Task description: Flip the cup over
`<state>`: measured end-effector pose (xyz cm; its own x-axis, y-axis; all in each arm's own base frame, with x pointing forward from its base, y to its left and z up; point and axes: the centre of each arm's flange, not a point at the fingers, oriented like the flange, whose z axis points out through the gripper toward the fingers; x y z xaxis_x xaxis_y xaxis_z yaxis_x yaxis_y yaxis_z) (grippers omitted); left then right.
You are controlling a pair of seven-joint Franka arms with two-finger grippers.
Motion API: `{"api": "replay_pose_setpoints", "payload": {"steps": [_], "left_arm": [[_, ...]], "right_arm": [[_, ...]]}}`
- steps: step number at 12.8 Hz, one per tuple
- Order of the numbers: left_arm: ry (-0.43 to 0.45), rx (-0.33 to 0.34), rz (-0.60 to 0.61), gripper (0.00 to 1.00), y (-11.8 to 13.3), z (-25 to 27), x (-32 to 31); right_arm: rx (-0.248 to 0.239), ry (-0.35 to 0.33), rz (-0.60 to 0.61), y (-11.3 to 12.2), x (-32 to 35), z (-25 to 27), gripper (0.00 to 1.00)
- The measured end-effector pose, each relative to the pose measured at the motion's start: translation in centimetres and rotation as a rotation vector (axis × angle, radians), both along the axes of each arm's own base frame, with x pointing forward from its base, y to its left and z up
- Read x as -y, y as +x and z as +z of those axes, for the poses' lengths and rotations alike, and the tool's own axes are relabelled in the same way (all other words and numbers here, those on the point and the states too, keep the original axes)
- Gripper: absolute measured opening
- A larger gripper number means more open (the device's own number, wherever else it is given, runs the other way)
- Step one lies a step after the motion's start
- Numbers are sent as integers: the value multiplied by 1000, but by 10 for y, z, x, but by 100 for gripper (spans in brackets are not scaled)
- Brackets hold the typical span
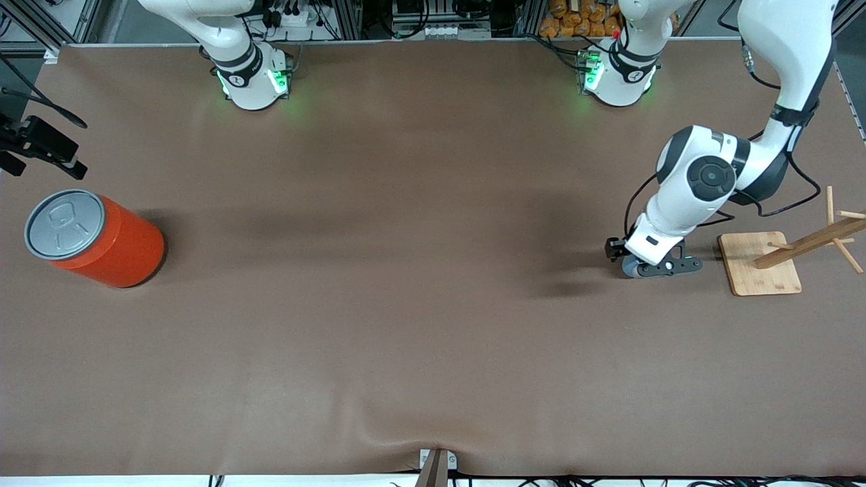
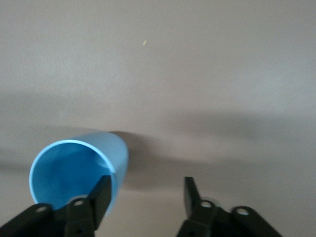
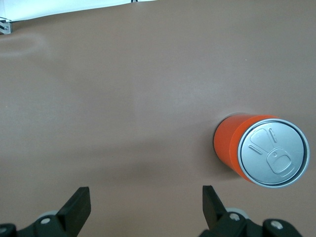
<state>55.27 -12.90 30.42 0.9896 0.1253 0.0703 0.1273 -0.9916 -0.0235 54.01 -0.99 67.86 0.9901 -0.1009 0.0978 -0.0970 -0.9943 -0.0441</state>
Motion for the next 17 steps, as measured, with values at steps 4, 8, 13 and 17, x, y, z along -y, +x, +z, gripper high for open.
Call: {"api": "replay_pose_setpoints", "payload": {"steps": [4,8,13,17], "left_arm": [[96,27,30,100,15,98,21],[118,12,33,100,32,182,14],[72,55,-29,100,39,278,8],[55,82,-68,100,45,303,-20]], "right_arm": [[0,0,0,0,0,0,100],[-1,0,0,0,0,0,100],[-23,1,0,-2,0,-2,100],[-41,1,0,-4,0,-4,100]]}}
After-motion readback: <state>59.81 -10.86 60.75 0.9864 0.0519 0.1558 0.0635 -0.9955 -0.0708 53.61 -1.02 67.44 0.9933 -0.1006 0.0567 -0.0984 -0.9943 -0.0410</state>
